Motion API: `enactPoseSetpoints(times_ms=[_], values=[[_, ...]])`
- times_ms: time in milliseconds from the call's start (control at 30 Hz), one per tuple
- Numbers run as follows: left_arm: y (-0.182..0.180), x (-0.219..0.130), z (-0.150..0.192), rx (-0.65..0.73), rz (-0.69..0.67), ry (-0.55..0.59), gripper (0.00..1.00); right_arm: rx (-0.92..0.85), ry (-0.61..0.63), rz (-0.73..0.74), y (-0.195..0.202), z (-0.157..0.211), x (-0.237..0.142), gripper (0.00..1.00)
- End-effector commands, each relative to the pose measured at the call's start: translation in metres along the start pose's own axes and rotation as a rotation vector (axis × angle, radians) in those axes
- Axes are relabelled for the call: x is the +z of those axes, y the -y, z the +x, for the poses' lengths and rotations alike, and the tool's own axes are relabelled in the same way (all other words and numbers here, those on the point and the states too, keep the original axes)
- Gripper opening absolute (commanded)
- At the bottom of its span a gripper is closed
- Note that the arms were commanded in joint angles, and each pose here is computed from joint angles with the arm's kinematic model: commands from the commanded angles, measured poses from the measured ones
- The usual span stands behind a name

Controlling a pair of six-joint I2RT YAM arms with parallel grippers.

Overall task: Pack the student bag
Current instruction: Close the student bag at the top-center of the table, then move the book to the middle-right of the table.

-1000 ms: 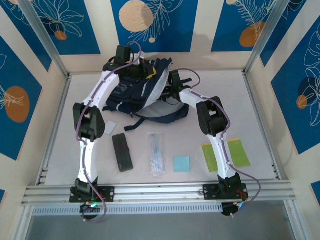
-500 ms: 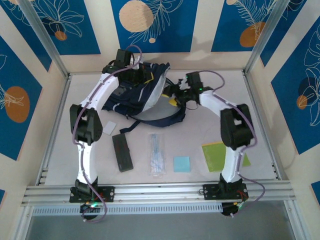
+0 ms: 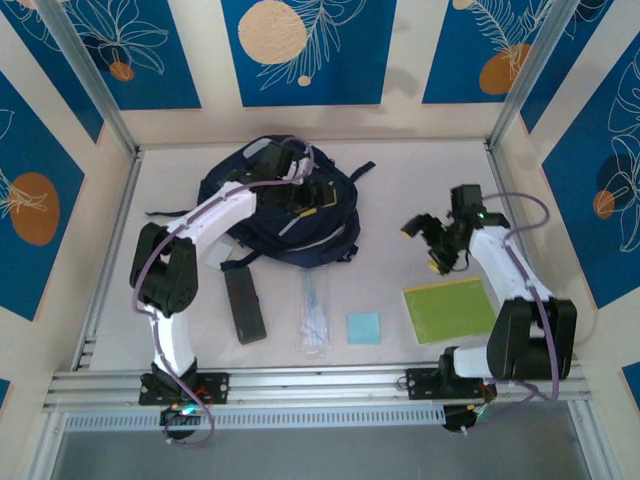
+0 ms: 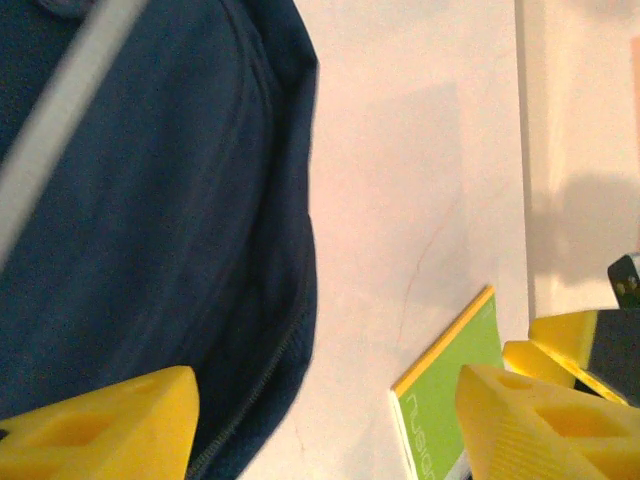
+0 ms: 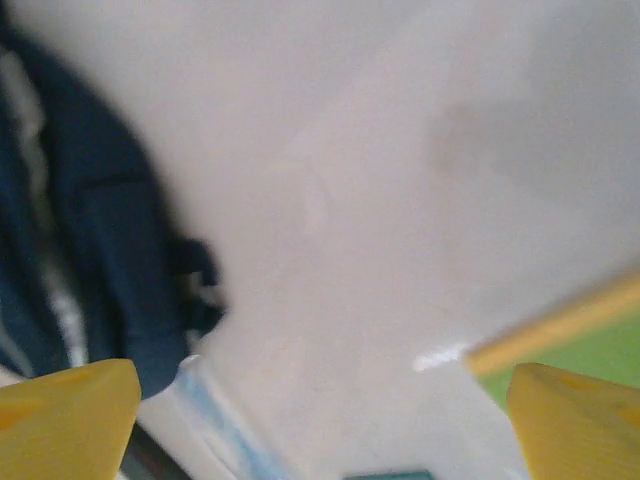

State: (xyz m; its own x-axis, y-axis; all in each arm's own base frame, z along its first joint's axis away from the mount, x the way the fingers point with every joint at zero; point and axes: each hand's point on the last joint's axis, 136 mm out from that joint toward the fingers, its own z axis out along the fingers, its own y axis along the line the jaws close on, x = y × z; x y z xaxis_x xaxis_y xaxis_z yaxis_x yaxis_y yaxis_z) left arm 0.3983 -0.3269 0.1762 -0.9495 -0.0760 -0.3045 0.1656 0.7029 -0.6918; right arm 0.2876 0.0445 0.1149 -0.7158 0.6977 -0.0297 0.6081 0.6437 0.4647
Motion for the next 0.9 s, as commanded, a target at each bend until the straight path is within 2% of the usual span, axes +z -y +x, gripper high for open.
enactPoseSetpoints(times_ms=[0,167,333,567,700,867], values=[[0.018,-0.015,-0.005,0.051,-0.006,0.081,0.71,0.129,0.012,0.178,0.069,0.020,-0.011,1.00],[0.026,-0.012,-0.003,0.061,0.007,0.095,0.71,0.298,0.060,0.265,0.132,0.039,-0.015,1.00],[0.030,-0.006,-0.002,0.047,0.035,0.081,0.71,0.413,0.111,0.249,0.149,0.036,-0.010,0.99],[0.036,-0.004,-0.003,0.045,0.053,0.077,0.71,0.288,0.022,-0.014,0.109,0.024,0.035,1.00],[0.040,-0.002,-0.002,0.049,0.064,0.077,0.71,0.164,-0.018,-0.025,0.085,0.025,0.055,0.99],[0.048,0.005,0.006,0.064,0.091,0.049,0.71,-0.004,-0.106,-0.049,0.036,0.030,0.082,0.99]])
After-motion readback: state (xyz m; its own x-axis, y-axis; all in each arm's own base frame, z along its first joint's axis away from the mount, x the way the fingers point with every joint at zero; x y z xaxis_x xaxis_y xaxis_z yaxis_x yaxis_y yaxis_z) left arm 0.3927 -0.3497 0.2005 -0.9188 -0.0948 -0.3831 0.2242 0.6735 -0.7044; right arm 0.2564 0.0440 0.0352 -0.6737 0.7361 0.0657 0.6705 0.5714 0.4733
